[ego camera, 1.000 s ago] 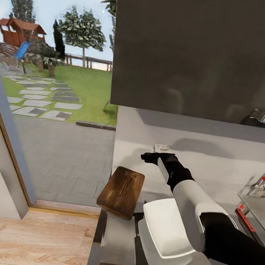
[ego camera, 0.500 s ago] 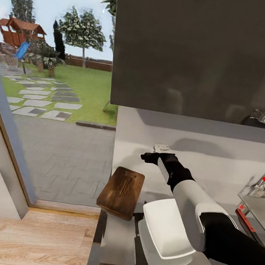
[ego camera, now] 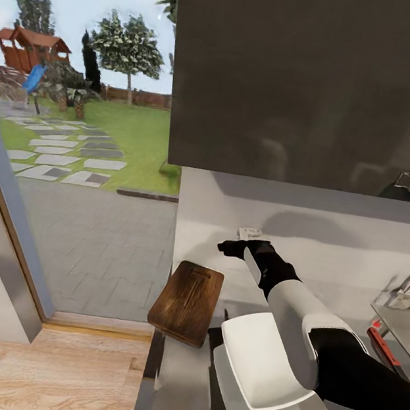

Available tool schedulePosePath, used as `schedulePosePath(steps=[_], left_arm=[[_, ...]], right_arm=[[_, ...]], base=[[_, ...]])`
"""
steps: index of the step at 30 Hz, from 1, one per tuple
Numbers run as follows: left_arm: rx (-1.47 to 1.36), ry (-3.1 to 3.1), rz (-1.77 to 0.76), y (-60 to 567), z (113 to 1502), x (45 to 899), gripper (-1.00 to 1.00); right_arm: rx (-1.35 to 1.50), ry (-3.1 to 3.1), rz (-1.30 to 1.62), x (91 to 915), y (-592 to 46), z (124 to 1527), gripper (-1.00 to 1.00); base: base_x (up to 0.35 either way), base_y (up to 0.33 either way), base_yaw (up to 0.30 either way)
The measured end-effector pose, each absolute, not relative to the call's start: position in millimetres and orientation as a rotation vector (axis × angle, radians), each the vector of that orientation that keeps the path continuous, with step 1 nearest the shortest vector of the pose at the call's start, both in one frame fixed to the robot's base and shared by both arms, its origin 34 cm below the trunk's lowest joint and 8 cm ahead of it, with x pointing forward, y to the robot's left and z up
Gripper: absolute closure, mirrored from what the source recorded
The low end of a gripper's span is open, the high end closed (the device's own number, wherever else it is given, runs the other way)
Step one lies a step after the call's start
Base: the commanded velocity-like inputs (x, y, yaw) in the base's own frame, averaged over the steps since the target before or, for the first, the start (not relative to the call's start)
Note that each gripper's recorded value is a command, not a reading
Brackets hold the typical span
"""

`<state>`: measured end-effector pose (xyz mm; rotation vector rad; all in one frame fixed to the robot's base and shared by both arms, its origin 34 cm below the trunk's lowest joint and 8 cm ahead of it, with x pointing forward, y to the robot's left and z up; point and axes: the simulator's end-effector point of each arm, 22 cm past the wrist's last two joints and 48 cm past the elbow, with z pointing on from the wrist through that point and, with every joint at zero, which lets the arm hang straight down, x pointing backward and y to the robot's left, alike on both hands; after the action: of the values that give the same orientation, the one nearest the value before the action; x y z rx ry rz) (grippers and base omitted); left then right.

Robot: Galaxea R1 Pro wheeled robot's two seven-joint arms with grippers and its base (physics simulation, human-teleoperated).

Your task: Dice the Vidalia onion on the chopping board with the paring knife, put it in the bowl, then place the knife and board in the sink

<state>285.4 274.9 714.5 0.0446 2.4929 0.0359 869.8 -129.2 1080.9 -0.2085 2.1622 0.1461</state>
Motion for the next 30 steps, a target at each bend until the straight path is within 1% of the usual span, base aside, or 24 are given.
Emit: schedulePosePath(steps=[30], left_arm=[[0.043, 2.509, 0.036, 275.0, 711.4, 280.4, -1.00]], right_arm=[[-0.217, 2.255, 0.151, 855.0, -126.4, 1037.4, -1.00]], base=[[0.000, 0.000, 0.000]])
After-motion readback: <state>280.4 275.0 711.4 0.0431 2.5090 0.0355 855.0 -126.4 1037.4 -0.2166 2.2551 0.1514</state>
